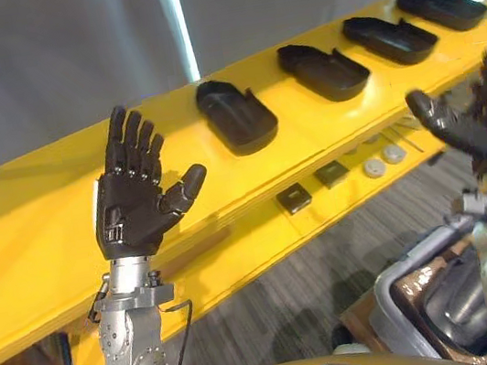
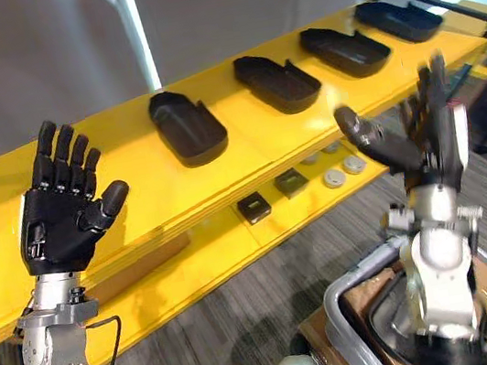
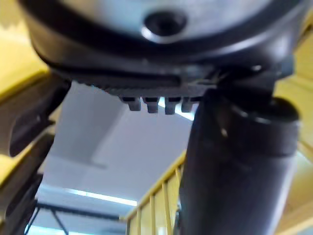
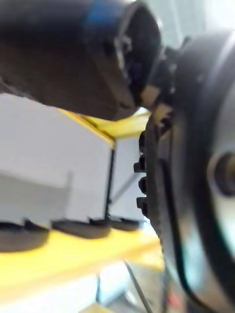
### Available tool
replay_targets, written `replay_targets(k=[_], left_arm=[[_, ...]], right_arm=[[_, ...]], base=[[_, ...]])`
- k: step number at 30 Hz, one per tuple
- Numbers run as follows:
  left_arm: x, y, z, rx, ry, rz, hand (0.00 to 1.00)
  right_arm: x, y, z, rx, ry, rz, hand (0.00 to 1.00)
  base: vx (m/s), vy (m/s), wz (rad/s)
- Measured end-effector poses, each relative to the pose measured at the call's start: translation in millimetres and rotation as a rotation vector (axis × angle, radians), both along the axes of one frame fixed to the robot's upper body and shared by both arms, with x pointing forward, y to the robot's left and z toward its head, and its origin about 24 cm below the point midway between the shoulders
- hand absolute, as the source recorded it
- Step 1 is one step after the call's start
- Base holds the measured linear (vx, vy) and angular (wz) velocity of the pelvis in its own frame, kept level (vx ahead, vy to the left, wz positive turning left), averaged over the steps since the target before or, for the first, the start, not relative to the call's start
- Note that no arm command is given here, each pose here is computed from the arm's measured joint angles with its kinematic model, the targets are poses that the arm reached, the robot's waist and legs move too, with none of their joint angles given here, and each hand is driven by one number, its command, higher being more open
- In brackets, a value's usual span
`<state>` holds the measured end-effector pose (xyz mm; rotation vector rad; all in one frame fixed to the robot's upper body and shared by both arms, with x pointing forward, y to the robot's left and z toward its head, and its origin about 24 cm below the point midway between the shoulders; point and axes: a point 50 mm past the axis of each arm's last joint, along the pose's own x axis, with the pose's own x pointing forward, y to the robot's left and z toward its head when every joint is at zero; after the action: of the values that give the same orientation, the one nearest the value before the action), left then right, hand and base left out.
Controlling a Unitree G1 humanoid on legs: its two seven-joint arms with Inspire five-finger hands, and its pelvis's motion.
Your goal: Walk over and take three plastic housings, then place them on the shelf
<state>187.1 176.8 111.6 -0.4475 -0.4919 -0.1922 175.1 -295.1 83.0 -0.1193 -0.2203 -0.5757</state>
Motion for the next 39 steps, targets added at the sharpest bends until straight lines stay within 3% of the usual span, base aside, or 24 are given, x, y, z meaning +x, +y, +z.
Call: replay_targets(k=[4,9,16,21,26,30,34,39], left_arm=[[0.4,-9.9,-1.8,-0.083,0.009,-0.037,1.00],[9.3,-24.1,5.6,-0.124,0.001,-0.048,1.00],[15.7,-17.1,12.2,-0.166,0.014,0.093,1.00],[9.0,-14.8,14.0,-0.153,-0.004,0.121,1.00],[6.0,-16.0,21.9,-0.162,-0.065,0.107,1.00],[5.2,-17.2,24.1,-0.168,-0.082,0.100,1.00],[6.1,-14.7,21.6,-0.107,-0.078,0.148,1.00],[1.8,-5.1,16.1,-0.150,-0.077,0.125,1.00]], right_arm=[[-49.9,-8.9,-29.9,0.089,0.118,-0.149,1.00],[-76.0,-6.2,-16.1,0.094,0.046,-0.126,1.00],[-46.2,16.9,-11.2,0.122,-0.040,0.092,1.00],[-9.7,54.2,-9.4,0.198,-0.097,0.285,1.00],[-11.9,79.0,-25.2,0.302,-0.054,0.309,1.00],[-21.2,78.8,-31.2,0.279,-0.009,0.324,1.00],[3.3,85.7,-20.9,0.262,-0.095,0.401,1.00],[30.7,106.9,-41.0,0.311,-0.026,0.431,1.00]], base=[[0.02,0.027,-0.98],[0.01,0.000,-0.99],[-0.05,0.018,-0.98],[-0.14,0.199,-0.33],[-0.13,0.068,0.23],[-0.23,0.113,-0.65],[-0.27,0.019,-0.92],[-0.08,-0.107,-0.17]])
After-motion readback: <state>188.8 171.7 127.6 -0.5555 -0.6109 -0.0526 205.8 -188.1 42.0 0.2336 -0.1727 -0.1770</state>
